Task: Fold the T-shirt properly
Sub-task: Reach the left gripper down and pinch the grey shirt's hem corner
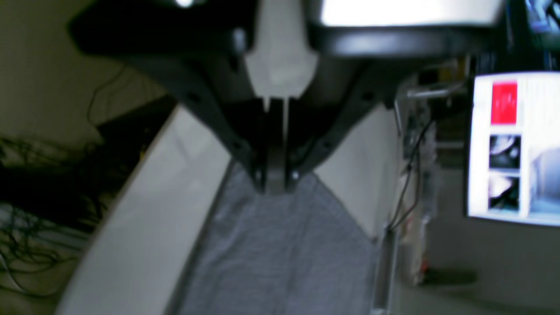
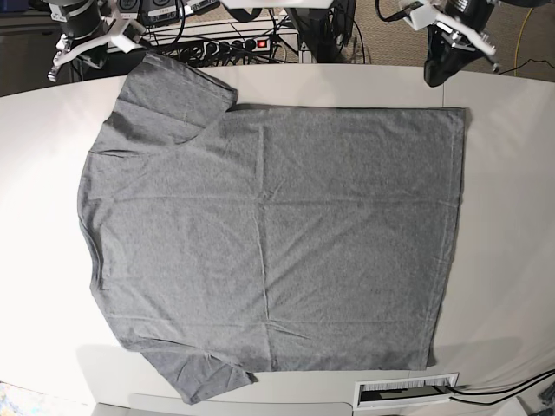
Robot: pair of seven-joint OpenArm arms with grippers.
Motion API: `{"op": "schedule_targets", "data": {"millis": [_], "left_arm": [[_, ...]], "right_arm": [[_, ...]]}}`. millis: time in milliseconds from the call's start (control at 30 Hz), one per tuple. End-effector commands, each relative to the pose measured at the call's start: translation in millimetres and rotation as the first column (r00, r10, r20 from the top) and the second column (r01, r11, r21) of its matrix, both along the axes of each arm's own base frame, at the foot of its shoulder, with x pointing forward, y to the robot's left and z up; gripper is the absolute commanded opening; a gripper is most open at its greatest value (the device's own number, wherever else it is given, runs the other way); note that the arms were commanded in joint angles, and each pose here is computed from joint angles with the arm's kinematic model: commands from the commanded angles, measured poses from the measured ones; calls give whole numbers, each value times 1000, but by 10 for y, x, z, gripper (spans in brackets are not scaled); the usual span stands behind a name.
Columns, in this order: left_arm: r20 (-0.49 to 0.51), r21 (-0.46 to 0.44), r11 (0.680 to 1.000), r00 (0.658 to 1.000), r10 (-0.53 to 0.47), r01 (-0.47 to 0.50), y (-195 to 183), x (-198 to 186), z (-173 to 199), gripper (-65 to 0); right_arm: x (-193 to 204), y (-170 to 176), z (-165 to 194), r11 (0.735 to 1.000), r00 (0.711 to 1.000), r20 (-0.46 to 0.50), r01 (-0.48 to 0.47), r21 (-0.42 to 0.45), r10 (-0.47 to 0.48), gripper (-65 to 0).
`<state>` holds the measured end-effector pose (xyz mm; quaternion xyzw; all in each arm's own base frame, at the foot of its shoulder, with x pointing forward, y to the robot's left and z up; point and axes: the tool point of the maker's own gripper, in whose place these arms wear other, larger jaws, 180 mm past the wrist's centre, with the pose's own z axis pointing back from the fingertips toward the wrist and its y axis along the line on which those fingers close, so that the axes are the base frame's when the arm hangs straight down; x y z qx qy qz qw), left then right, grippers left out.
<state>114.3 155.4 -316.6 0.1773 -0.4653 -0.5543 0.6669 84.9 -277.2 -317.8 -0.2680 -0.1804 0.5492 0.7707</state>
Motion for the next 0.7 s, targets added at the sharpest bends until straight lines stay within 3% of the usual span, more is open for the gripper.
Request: {"op": "schedule_targets", "data": {"millis": [0,67,133,267,333,433,667], "left_arm": [[11,5,999,999,-33,33,-23,49,29,-650],[-15,17,999,999,-51,51,11,124,-50,-650],[-37,28,998,998,-52,53,79,190,-136,-644],[-64,99,993,997,-50,57,295,313,-341,-501],[-124,144,987,991,-49,66,429,322,-533,-460],[-193,175,983,981,-24,59,615,354,-749,-456],[-208,193,979,978,-20,61,819,480,-848,-456]], "right_arm": [[46,23,60,1000,1000,24,-21,-4,21,-640],[51,38,60,1000,999,26,-26,2,26,-529],[46,29,60,1000,999,24,-23,-2,23,-495],[47,26,62,1000,999,25,-23,-5,23,-495],[67,16,82,999,999,34,-36,-24,37,-495],[84,3,99,998,998,41,-49,-44,51,-495],[81,5,97,998,998,41,-49,-43,50,-494]]}}
